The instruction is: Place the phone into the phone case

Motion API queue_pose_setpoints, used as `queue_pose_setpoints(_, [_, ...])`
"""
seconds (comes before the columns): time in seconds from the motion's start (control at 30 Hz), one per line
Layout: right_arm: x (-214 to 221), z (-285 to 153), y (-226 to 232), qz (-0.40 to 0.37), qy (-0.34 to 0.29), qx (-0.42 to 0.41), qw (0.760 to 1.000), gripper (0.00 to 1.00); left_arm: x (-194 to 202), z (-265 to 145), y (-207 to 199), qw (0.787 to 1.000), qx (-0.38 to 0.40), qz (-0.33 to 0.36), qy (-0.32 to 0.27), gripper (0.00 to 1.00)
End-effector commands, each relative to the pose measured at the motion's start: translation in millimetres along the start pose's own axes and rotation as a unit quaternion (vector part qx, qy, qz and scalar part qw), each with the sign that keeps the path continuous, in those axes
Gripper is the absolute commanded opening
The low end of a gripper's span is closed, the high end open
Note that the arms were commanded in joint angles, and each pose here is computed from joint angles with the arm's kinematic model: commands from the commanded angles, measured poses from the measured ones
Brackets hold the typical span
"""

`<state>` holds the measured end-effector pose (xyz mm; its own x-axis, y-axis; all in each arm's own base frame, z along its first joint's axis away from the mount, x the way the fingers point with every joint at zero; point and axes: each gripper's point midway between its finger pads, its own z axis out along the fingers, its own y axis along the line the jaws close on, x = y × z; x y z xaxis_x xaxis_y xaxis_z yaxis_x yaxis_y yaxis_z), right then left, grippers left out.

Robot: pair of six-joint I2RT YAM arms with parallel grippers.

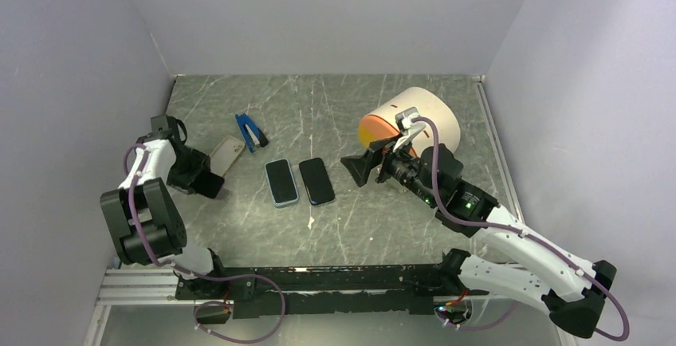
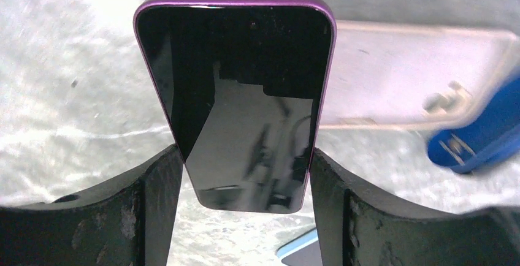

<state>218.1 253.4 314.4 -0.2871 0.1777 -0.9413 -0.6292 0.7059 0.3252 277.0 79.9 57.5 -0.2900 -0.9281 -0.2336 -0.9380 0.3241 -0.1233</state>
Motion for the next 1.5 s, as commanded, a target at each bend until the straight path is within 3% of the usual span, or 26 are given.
queue_pose_setpoints(0.0, [-22.7, -8.0, 5.3, 0.008, -0.042, -0.009, 0.999, 0.99, -22.5, -43.0, -58.7, 0.963, 0.183, 0.185, -0.069, 0.2])
queue_pose_setpoints(0.13, [-24.9, -13.4, 3.8, 0.005, -0.047, -0.006, 0.999, 0.99, -33.5, -54.1, -79.5, 0.932, 0.22, 0.271, -0.101, 0.11])
queue_pose_setpoints(0.27, [-27.2, -18.2, 2.1, 0.001, -0.048, -0.003, 0.999, 0.99, -31.8, -50.9, -100.3, 0.906, 0.247, 0.336, -0.071, 0.15])
queue_pose_setpoints(0.43, [-31.2, -22.5, 2.8, -0.01, -0.047, -0.003, 0.999, 0.99, -33.8, -43.1, -122.6, 0.858, 0.28, 0.425, -0.072, 0.2])
queue_pose_setpoints(0.63, [-35.3, -27.3, -1.6, -0.019, -0.051, 0.008, 0.999, 0.99, -23.7, -35.0, -141.5, 0.768, 0.33, 0.536, -0.116, 0.19])
queue_pose_setpoints(0.8, [-33.9, -30.1, -6.0, -0.016, -0.06, 0.015, 0.998, 0.99, -8.3, -34.7, -148.4, 0.697, 0.367, 0.605, -0.115, 0.24])
queue_pose_setpoints(1.0, [-34.8, -32.9, -8.8, -0.021, -0.059, 0.022, 0.998, 0.99, -13.2, -8.9, -144.2, 0.68, 0.335, 0.644, -0.101, 0.23])
queue_pose_setpoints(1.2, [-36.6, -37.0, -12.8, -0.026, -0.064, 0.031, 0.997, 0.99, -18.5, 4.1, -142.2, 0.677, 0.317, 0.655, -0.11, 0.21])
queue_pose_setpoints(1.47, [-36.8, -37.9, -15.8, -0.032, -0.069, 0.037, 0.996, 0.99, -16.4, 11.5, -130.6, 0.696, 0.299, 0.645, -0.103, 0.19])
